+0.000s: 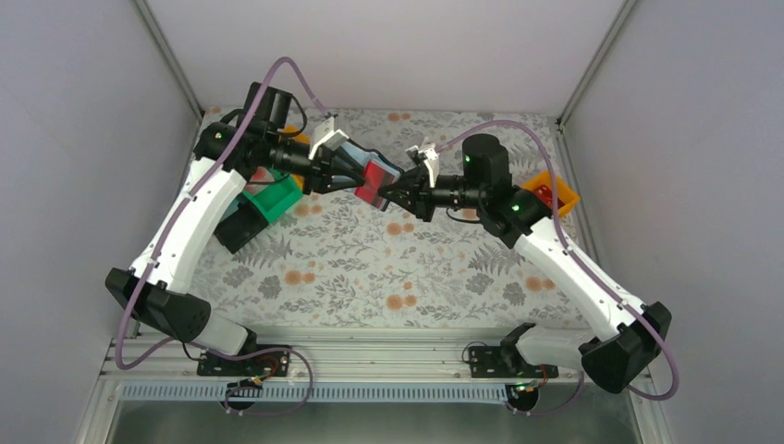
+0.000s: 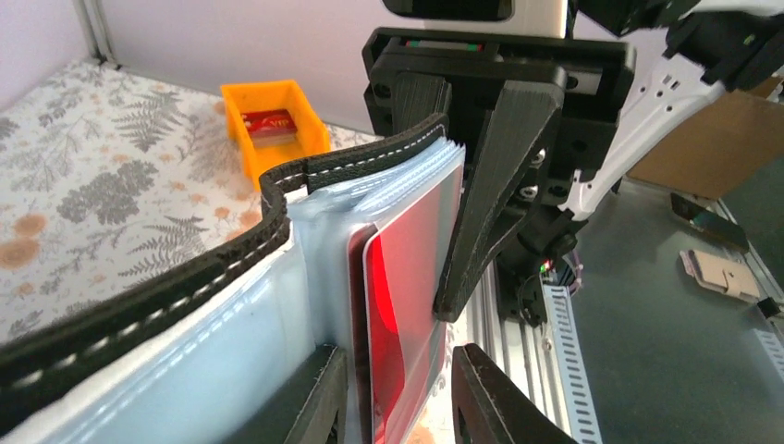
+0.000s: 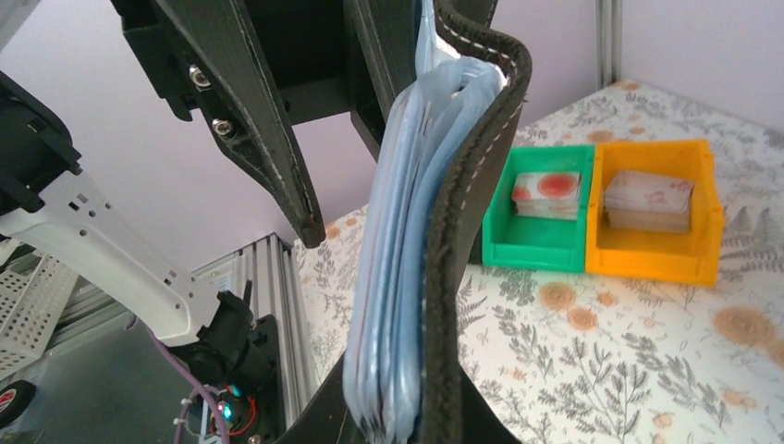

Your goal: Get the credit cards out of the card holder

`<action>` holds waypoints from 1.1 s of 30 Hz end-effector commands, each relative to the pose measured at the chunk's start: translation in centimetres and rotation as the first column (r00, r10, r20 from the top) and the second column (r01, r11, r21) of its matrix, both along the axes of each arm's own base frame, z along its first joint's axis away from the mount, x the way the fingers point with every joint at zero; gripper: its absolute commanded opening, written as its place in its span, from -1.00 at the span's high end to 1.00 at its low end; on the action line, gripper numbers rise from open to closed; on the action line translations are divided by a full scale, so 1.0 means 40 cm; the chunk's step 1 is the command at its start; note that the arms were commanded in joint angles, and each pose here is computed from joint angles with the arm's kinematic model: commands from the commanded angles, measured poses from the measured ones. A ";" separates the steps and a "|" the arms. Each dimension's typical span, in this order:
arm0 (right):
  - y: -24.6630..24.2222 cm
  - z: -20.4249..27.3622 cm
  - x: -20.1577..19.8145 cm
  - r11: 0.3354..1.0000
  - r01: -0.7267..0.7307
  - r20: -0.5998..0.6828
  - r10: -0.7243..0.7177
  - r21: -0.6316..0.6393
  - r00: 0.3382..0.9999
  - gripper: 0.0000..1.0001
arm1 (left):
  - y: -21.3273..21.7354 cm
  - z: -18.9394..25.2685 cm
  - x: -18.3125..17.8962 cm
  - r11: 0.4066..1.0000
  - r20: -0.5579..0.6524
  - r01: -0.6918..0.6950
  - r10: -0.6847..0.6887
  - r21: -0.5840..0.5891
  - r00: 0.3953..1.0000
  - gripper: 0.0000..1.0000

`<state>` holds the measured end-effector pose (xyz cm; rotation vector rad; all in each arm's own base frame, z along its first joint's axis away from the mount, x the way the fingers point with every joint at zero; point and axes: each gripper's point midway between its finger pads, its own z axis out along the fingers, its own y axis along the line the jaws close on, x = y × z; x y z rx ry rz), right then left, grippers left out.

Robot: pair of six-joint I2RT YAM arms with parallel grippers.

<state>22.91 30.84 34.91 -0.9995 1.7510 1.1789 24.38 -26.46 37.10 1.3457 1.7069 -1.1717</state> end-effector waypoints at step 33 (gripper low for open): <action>-0.017 0.003 0.006 0.996 -0.032 0.086 0.024 0.089 0.996 0.80 | 0.010 -0.026 0.004 0.997 -0.021 -0.006 0.004 -0.071 1.000 0.95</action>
